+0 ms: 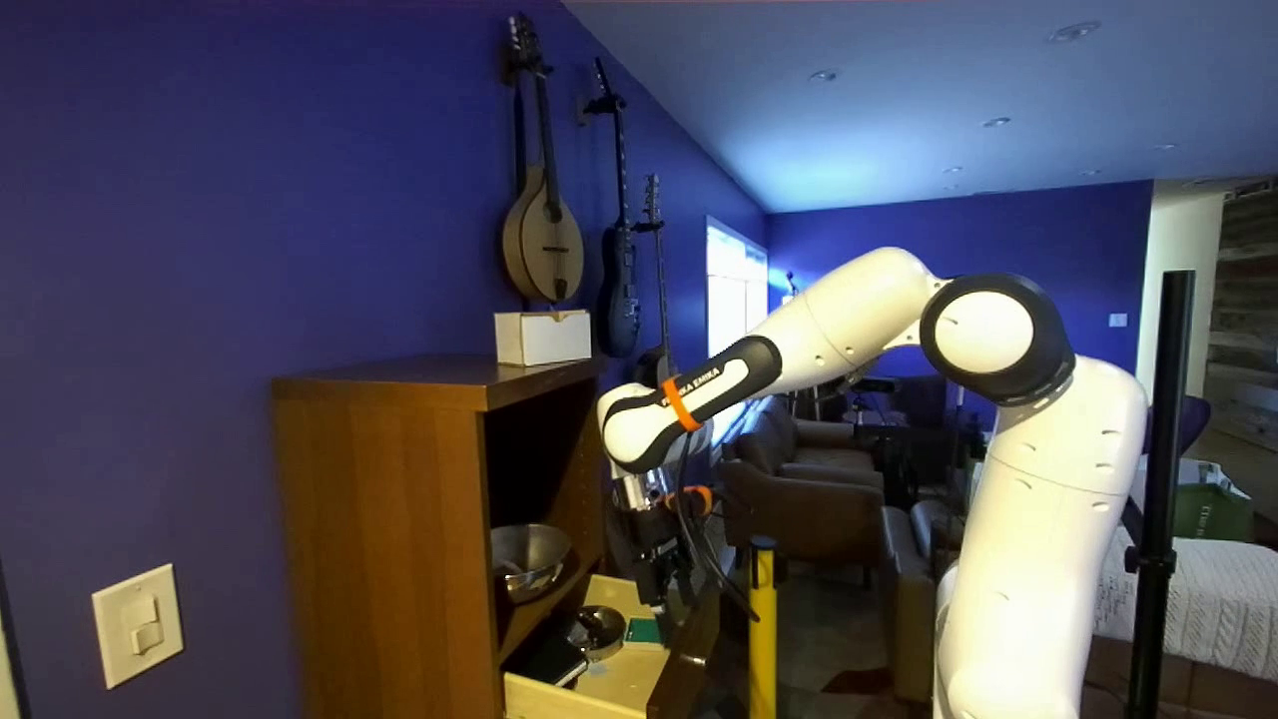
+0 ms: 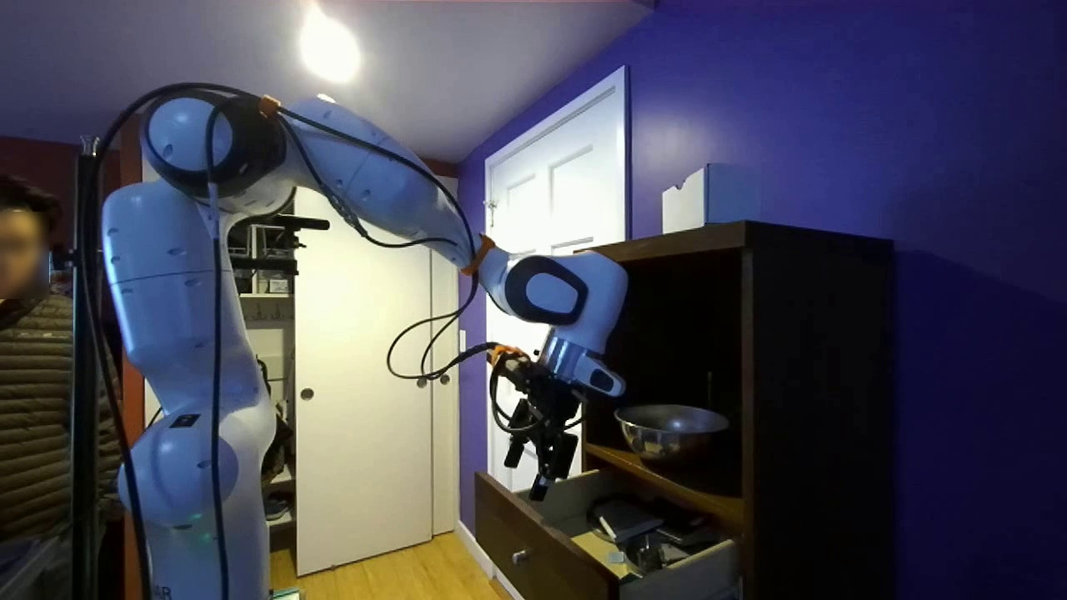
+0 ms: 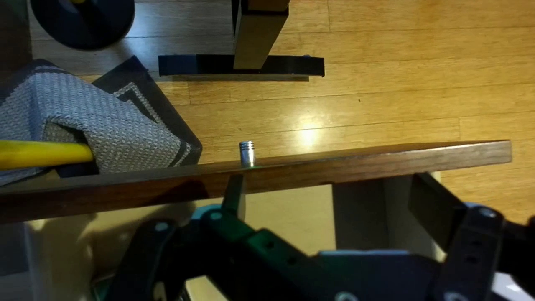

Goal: Open the first top drawer

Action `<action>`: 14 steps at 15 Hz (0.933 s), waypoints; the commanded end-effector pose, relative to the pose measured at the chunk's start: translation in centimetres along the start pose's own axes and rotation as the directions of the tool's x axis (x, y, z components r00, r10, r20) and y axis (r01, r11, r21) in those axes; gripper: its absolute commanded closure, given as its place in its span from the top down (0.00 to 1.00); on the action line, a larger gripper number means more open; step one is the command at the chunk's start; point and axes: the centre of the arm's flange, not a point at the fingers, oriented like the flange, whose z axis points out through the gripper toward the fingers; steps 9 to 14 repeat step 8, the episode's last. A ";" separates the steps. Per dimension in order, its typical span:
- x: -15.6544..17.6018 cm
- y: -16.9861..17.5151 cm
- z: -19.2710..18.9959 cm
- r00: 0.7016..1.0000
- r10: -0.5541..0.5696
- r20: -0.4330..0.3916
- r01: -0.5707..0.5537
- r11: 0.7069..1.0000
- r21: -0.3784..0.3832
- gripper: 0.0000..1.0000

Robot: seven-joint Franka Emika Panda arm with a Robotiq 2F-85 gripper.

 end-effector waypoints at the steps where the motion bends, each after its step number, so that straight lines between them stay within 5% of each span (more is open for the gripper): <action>1: -2.7 1.0 -1.9 0.993 0.036 -0.113 -0.039 0.999 -0.022 1.00; 6: -3.8 1.3 -4.3 0.966 -0.024 -0.256 0.002 0.996 -0.086 1.00; 14: -2.5 1.3 -4.5 0.974 -0.004 -0.225 -0.009 0.998 -0.059 1.00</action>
